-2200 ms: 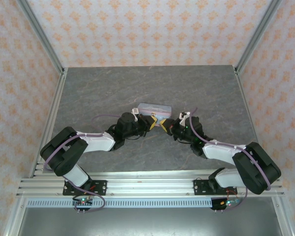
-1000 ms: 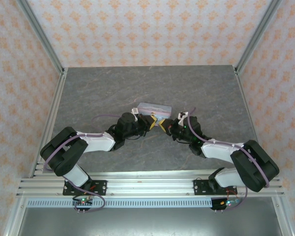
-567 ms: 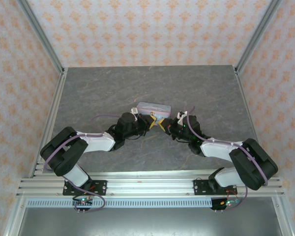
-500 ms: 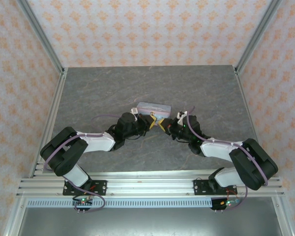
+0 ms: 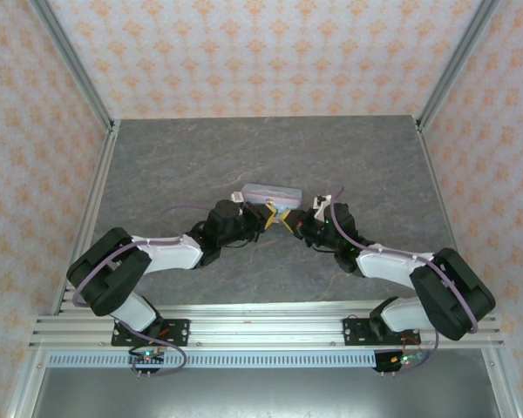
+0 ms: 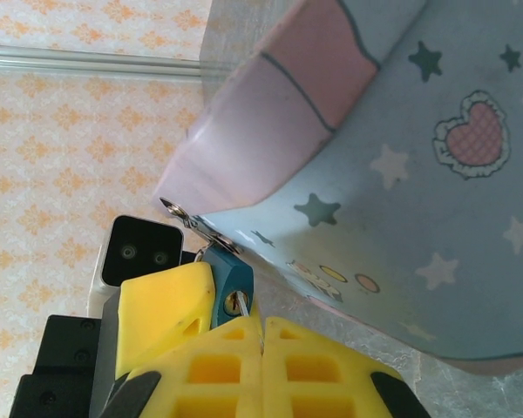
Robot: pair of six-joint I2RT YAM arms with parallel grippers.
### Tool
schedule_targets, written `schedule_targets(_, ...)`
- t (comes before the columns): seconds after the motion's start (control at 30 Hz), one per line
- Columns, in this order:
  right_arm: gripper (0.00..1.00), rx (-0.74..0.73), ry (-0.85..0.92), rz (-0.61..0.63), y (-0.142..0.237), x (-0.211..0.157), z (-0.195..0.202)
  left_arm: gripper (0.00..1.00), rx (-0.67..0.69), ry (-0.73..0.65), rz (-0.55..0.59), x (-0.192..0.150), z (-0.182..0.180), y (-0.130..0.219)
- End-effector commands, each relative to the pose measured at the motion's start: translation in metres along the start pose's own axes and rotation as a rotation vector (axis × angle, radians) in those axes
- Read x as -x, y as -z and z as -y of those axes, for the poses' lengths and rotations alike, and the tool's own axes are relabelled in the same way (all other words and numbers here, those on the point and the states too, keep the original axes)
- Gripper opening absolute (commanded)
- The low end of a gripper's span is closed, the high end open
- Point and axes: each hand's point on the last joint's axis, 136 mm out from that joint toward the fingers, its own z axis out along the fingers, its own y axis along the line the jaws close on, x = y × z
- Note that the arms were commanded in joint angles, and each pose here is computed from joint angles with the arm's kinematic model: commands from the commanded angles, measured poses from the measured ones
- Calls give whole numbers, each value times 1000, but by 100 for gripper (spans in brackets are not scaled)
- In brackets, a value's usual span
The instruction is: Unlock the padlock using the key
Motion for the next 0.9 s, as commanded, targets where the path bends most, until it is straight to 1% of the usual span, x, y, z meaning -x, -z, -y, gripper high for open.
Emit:
schedule_targets(0.0,0,48,33,3,-8,4,-21,0,-70,-22,-80,-24,23,10)
schedule_targets(0.23,0,110,-15,-23,-15,6,-39,0,-74,-27,-77,-24,22,13)
schedule_targets(0.6,0,165,-99,-54,-16,12,-47,0,-77,-30,-80,-25,21,11)
schedule_targets(0.87,0,151,-64,-78,-21,12,-47,0,-86,-11,-72,-25,24,13)
